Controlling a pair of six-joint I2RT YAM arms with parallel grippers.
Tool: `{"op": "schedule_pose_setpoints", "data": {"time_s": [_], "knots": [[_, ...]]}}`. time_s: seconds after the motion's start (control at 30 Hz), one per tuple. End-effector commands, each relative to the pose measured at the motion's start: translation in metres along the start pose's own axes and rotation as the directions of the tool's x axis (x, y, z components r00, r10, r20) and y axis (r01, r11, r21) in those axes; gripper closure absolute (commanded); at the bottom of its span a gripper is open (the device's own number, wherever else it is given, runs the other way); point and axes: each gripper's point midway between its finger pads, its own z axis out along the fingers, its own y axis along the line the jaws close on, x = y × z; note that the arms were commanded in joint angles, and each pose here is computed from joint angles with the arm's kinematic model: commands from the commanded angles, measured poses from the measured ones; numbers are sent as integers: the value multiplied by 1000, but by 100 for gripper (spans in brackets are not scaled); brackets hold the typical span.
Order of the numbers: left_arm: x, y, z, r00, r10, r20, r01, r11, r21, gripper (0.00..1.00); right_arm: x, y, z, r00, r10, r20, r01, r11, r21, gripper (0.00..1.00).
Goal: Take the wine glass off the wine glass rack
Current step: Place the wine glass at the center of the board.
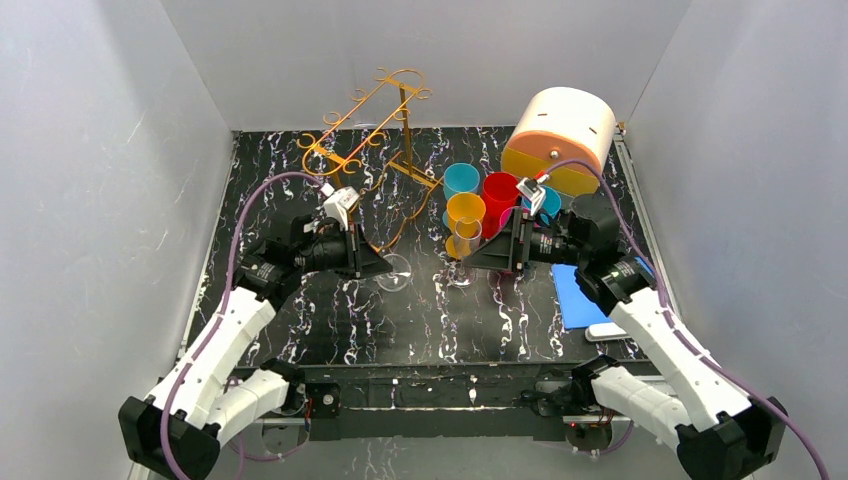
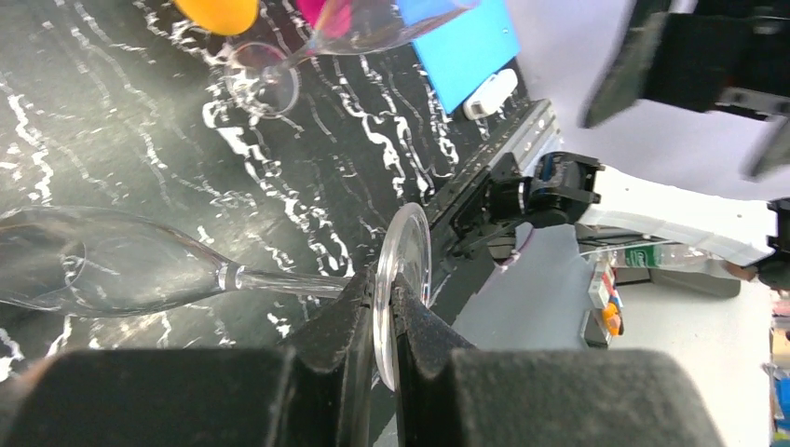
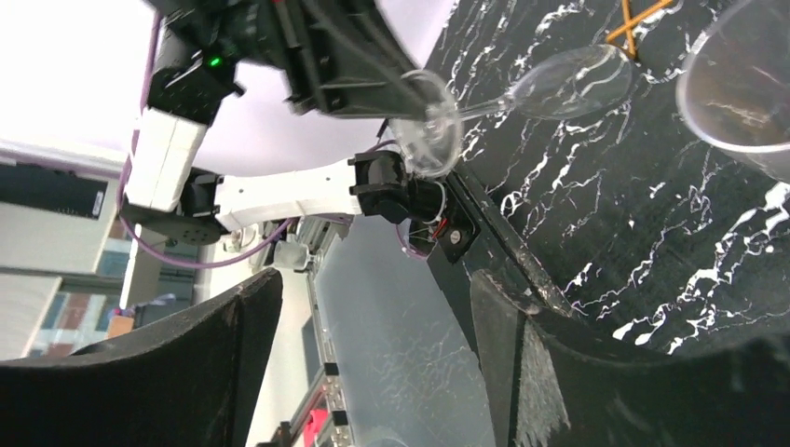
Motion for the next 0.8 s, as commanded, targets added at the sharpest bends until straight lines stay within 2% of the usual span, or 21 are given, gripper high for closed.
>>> {"op": "schedule_pose_setpoints", "data": {"time_s": [0.0, 0.1, 0.3, 0.5, 0.6, 0.67, 0.77], "knots": [[-15, -46, -5, 994, 22, 111, -36, 992, 118, 100, -13, -2, 15, 992, 76, 99, -70, 996, -62, 23], [-13, -61, -10, 985, -1, 172, -26, 988, 154, 100, -12, 11, 21, 987, 52, 149, -35, 993, -117, 24], [-11, -82, -9, 987, -8, 160, -30, 972, 231, 100, 18, 24, 49, 1000, 16, 8, -15, 992, -122, 23], [-1, -82, -6, 986, 8, 168, -49, 968, 245, 100, 25, 26, 70, 999, -6, -34, 2, 994, -105, 36], [4, -79, -5, 987, 5, 161, -45, 968, 245, 100, 28, 29, 71, 1000, -7, -27, 2, 986, -169, 44], [9, -77, -5, 989, -4, 149, -33, 968, 248, 100, 27, 25, 73, 1000, 7, -3, -7, 985, -172, 53], [13, -74, -5, 988, 3, 153, -41, 968, 247, 100, 32, 22, 76, 1000, 11, -29, -16, 981, -192, 57]]}}
